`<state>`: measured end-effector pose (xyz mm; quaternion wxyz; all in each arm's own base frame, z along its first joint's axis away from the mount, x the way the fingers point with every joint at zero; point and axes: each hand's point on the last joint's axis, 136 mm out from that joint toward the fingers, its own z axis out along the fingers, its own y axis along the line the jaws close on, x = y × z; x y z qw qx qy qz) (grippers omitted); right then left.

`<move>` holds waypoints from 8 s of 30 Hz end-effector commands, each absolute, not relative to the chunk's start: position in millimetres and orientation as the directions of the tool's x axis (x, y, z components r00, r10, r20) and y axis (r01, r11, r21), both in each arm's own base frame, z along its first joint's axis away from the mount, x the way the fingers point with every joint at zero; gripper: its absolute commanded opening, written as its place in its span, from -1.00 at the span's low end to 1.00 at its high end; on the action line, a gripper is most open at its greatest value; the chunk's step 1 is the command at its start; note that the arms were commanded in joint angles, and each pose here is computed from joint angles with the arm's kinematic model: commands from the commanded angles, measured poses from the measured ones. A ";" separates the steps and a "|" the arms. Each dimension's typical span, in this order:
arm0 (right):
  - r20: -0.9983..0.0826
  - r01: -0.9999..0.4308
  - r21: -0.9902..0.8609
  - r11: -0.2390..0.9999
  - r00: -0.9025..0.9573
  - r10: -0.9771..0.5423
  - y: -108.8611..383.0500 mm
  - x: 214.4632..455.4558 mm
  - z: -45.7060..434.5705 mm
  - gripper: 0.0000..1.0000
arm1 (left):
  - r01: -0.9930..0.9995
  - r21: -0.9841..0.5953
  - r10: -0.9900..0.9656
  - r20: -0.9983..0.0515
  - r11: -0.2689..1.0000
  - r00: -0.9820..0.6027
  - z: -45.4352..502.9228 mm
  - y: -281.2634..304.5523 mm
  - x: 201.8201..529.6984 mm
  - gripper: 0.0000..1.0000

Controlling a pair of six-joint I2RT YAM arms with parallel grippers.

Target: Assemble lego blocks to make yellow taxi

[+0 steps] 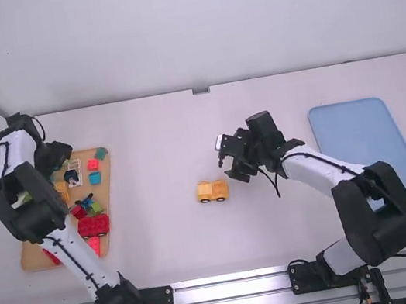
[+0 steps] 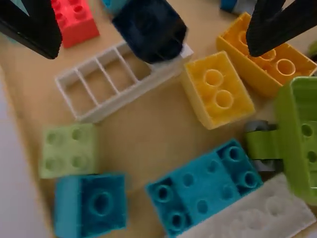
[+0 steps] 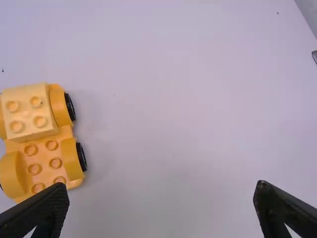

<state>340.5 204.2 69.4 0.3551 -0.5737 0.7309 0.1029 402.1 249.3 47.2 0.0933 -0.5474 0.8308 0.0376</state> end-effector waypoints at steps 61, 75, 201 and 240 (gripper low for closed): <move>-0.928 -0.841 0.149 0.521 -0.301 -0.219 243.7 396.8 186.7 0.98 | -0.481 -0.281 -0.556 -0.378 0.831 -0.740 147.7 179.9 440.5 -0.64; -0.916 -0.915 0.399 0.057 -0.401 -0.030 273.3 416.6 198.1 0.98 | 0.311 -0.261 0.042 -0.701 0.914 -0.712 211.6 -8.5 433.4 -0.81; -0.982 -0.913 0.191 -0.361 -0.179 -0.066 353.8 346.4 224.2 -0.25 | 0.881 -0.096 0.050 -0.990 0.464 -0.134 200.6 -142.8 358.6 -0.96; -0.961 -0.960 0.276 -0.041 -0.275 -0.032 338.6 412.9 210.7 -0.55 | 0.726 -0.153 0.075 -0.959 0.671 -0.272 169.2 -117.7 386.3 0.98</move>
